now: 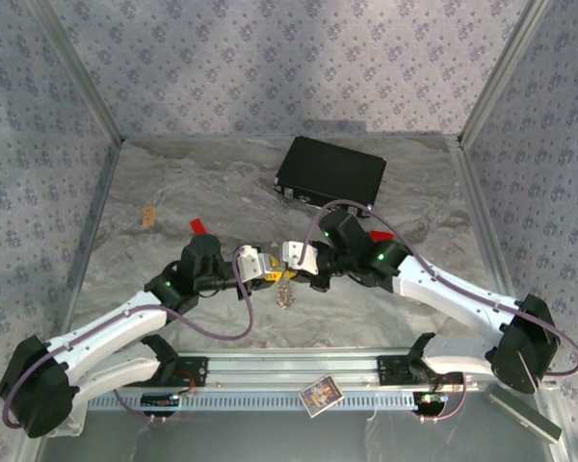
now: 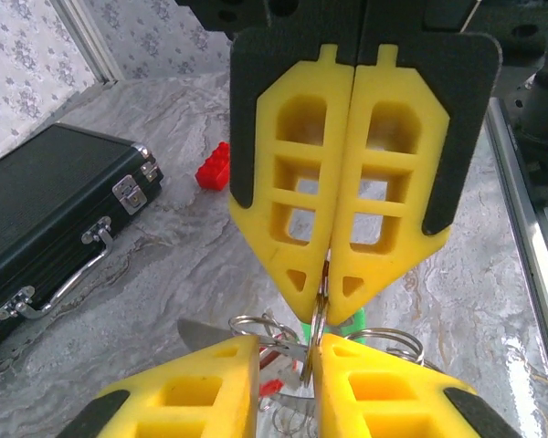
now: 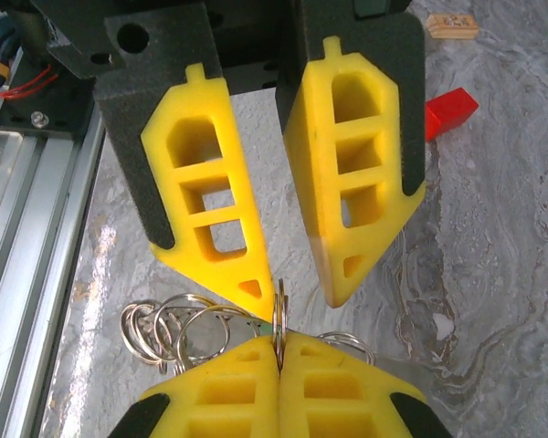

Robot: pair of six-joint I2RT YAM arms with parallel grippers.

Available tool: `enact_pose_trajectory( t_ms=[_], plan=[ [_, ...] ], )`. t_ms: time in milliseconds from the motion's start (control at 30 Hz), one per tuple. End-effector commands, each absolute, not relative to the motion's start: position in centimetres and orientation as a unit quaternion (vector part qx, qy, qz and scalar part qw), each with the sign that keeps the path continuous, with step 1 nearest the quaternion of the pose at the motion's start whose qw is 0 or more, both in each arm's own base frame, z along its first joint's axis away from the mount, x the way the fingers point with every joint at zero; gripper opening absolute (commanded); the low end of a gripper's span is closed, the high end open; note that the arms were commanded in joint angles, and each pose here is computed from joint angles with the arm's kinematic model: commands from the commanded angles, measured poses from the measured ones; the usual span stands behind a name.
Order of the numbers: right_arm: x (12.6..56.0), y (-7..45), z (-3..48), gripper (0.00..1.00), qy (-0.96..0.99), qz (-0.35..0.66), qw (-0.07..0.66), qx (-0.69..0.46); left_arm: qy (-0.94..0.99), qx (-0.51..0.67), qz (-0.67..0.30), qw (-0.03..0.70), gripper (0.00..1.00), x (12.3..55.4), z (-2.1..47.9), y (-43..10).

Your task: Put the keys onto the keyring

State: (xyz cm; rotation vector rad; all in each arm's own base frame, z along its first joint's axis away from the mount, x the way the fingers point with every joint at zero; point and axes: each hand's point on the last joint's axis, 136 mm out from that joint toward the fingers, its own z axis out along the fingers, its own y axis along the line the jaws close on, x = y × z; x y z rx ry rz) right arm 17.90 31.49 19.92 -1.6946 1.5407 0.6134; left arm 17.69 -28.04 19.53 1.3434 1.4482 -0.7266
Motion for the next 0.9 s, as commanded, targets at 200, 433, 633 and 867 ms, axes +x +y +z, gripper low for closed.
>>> enact_pose_trajectory(
  t_ms=[200,433,633,867],
  plan=[
    [17.8,32.1,20.8,0.0,0.593,0.218,0.367,-0.683,0.575,0.571,-0.306,0.499,0.17,17.4,20.9,-28.7],
    [17.8,32.5,21.0,0.0,0.595,0.219,0.364,-0.683,0.569,0.576,-0.31,0.499,0.03,17.2,21.1,-28.8],
    [18.2,31.7,21.2,0.17,0.6,0.25,0.381,-0.657,0.56,0.572,-0.309,0.514,0.0,17.1,21.2,-28.7],
    [17.9,31.0,21.5,0.31,0.589,0.312,0.417,-0.618,0.547,0.546,-0.332,0.542,0.0,16.9,21.6,-28.6]
  ],
)
